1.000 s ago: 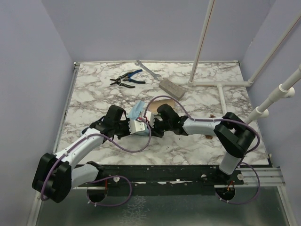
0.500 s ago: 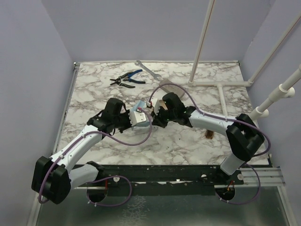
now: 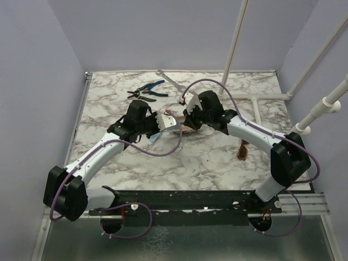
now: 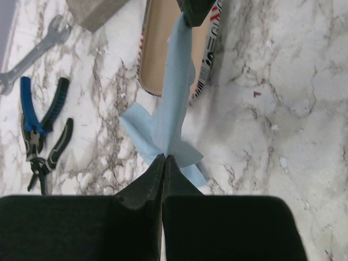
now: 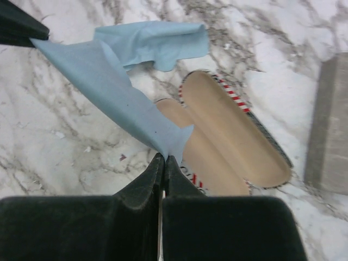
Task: Organize the sunglasses
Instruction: Place the glasses cleaning cloth in the sunglasses case.
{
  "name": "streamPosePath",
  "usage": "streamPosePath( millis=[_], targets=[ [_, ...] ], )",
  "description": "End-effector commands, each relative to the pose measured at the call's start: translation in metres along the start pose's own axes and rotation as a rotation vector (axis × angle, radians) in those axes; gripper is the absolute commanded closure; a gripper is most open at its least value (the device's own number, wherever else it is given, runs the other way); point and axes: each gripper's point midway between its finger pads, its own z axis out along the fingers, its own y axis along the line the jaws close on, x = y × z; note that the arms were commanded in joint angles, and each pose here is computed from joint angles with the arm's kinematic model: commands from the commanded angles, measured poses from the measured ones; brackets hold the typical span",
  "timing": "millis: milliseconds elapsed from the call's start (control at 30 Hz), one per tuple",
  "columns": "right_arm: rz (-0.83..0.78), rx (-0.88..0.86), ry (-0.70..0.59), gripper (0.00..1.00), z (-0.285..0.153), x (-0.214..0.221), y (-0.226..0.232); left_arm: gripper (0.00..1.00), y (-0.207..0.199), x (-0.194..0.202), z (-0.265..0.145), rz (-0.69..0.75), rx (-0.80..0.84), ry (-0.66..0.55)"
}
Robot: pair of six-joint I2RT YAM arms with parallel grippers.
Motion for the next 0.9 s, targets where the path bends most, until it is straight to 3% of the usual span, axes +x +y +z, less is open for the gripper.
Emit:
streamPosePath(
  millis=[0, 400, 867],
  targets=[
    [0.019, 0.127, 0.004, 1.0, -0.021, -0.013, -0.037, 1.0, 0.034, -0.035, 0.014, 0.049, -0.088, -0.078],
    [0.018, 0.254, 0.137, 1.0, -0.029, 0.016, -0.081, 1.0, 0.049, -0.044, 0.075, 0.144, -0.075, -0.15],
    [0.03, 0.219, 0.307, 0.99, -0.007, 0.073, -0.088, 1.0, 0.02, -0.013, 0.116, 0.222, -0.003, -0.126]
  ],
)
